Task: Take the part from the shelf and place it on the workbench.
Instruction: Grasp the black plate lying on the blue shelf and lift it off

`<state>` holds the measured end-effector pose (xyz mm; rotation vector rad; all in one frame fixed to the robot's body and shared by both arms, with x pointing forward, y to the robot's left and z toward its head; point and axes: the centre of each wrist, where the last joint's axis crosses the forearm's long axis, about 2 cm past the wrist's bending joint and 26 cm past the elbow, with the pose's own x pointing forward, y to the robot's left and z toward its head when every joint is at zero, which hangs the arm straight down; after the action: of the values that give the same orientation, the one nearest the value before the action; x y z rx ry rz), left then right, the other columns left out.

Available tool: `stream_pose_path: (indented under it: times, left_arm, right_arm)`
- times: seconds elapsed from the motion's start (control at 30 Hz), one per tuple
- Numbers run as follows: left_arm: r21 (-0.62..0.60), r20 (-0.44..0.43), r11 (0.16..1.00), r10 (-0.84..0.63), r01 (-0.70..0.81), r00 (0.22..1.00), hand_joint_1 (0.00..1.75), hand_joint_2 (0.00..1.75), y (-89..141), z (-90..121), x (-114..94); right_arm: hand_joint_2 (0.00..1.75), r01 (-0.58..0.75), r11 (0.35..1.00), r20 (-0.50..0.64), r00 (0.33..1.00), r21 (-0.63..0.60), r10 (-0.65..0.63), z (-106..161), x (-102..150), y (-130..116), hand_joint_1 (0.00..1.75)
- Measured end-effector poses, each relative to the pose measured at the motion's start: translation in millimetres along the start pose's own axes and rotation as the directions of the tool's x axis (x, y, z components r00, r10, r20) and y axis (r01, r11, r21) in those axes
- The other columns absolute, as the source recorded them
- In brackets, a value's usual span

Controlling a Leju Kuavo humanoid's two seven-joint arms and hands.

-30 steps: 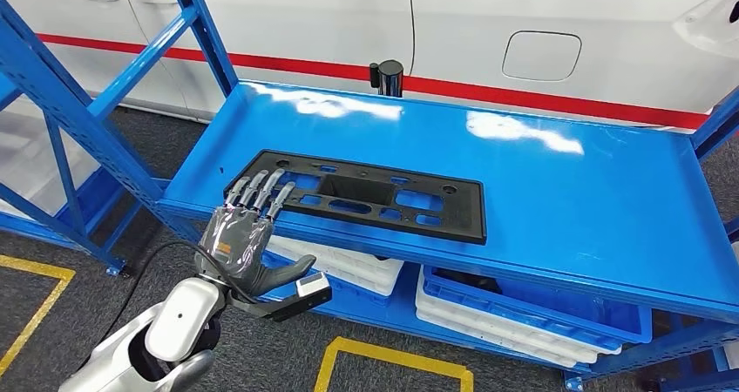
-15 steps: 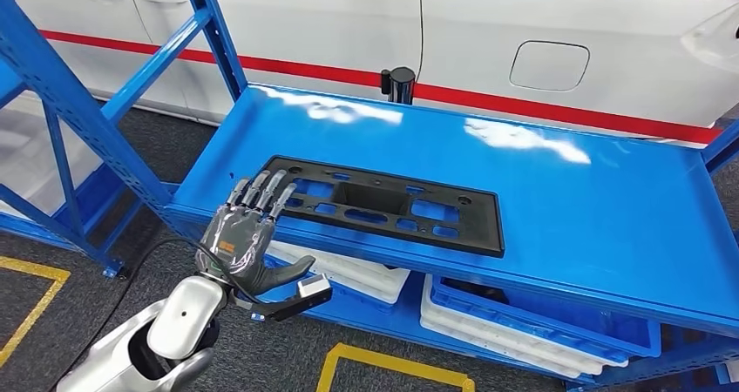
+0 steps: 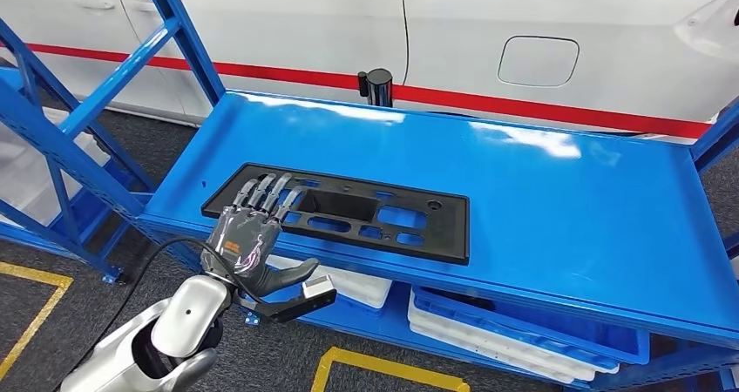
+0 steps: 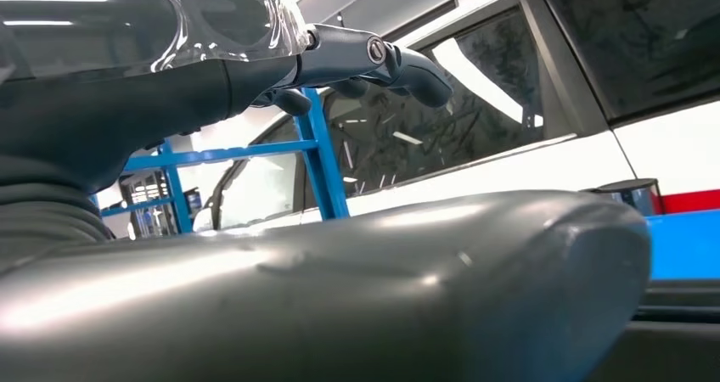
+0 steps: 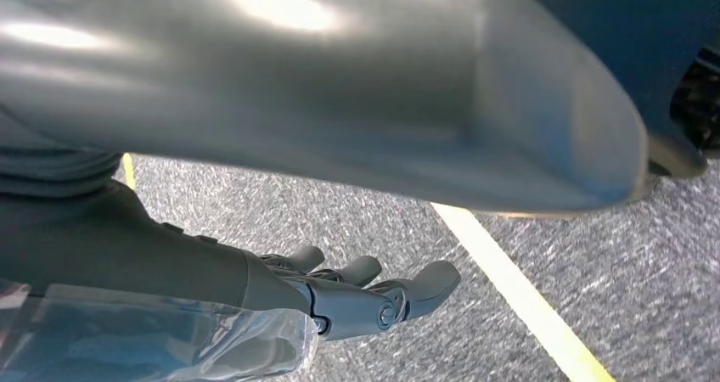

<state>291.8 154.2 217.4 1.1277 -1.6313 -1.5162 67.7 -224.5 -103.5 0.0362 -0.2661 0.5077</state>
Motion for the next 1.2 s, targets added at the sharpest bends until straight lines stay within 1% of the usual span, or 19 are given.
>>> stream_pose_path:
  times: [0.13, 0.43, 1.2]
  left_arm:
    - [0.005, -0.005, 1.000, 0.007, -0.007, 1.000, 0.00, 0.00, 2.5, -2.1, -0.8]
    - [-0.017, -0.004, 0.998, 0.060, -0.060, 0.998, 0.00, 0.00, -0.1, 0.3, 2.0]
    - [0.005, 0.004, 0.998, 0.065, -0.065, 0.998, 0.00, 0.00, 1.4, -1.0, 2.0]
  right_arm:
    - [0.00, -0.001, 1.000, 0.001, 1.000, 0.003, 0.001, 0.0, 1.3, 1.7, 0.00]
    - [0.00, -0.002, 1.000, -0.007, 1.000, -0.001, 0.002, 0.0, -1.3, -0.4, 0.00]
    - [0.00, -0.006, 1.000, -0.006, 1.000, -0.001, 0.006, 0.0, -0.1, -0.5, 0.00]
